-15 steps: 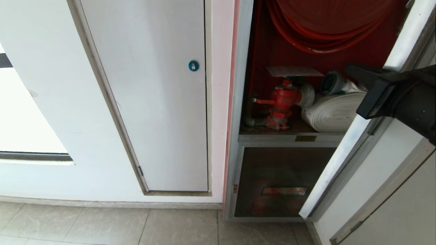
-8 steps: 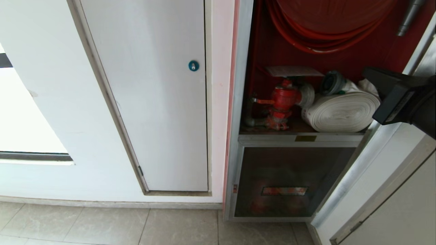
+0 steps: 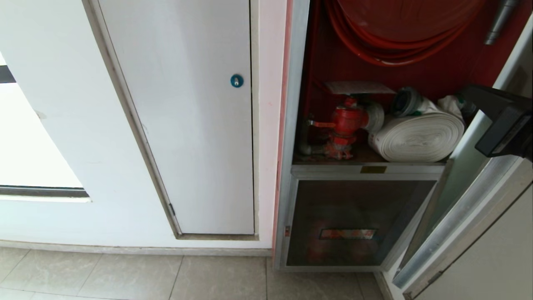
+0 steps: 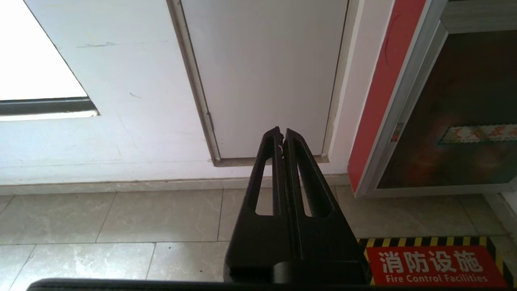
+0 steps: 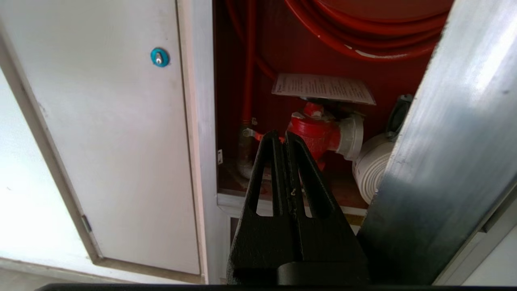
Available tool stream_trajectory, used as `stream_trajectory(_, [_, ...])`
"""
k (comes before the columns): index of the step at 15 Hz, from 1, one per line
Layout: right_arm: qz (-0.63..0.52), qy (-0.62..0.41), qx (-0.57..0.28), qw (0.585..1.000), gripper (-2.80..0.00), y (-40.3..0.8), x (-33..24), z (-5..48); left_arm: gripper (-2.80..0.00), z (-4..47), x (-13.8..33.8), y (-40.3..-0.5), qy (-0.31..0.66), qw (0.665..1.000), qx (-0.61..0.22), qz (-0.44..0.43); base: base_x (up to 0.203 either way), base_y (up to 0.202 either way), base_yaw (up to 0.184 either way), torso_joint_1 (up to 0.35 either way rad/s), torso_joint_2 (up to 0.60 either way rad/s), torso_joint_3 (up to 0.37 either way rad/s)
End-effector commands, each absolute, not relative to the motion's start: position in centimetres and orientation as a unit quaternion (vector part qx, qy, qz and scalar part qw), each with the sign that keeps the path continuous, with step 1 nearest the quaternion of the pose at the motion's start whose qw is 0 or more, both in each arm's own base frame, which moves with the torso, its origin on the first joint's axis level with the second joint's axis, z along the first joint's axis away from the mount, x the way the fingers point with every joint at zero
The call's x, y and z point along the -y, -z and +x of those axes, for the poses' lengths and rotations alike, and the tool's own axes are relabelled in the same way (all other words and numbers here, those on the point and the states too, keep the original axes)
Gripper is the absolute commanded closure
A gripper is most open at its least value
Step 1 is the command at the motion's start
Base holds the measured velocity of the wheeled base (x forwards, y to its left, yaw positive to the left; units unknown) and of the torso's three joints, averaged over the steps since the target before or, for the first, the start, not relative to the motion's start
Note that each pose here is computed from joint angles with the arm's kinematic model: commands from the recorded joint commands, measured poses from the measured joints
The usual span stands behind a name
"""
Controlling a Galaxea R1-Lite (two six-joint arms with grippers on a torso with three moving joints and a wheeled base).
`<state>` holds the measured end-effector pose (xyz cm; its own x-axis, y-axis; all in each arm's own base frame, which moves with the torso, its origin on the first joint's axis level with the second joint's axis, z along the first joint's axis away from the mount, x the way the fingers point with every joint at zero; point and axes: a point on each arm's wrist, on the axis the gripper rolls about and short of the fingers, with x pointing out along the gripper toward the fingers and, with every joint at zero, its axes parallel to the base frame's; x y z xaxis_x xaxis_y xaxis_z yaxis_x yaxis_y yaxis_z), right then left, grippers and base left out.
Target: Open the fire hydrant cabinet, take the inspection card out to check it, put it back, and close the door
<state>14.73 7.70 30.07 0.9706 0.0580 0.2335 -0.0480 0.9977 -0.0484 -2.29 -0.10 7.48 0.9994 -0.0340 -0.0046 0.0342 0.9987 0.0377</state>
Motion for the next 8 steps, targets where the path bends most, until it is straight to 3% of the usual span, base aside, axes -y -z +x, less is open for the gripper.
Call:
stream_trajectory(1, [-0.019, -0.02, 0.123, 0.992, 0.0, -30.1, -7.3, 14.3, 0.0, -2.3, 0.1, -7.5, 0.017, 1.0, -0.003, 0.019, 0.0, 0.0, 0.0, 0.0, 0.0, 0.0])
stream_trajectory(8, [-0.015, -0.009, 0.127, 0.992, 0.0, -29.4, -6.1, 12.5, 0.0, -2.3, 0.1, -7.5, 0.017, 1.0, -0.003, 0.019, 0.0, 0.0, 0.0, 0.0, 0.0, 0.0])
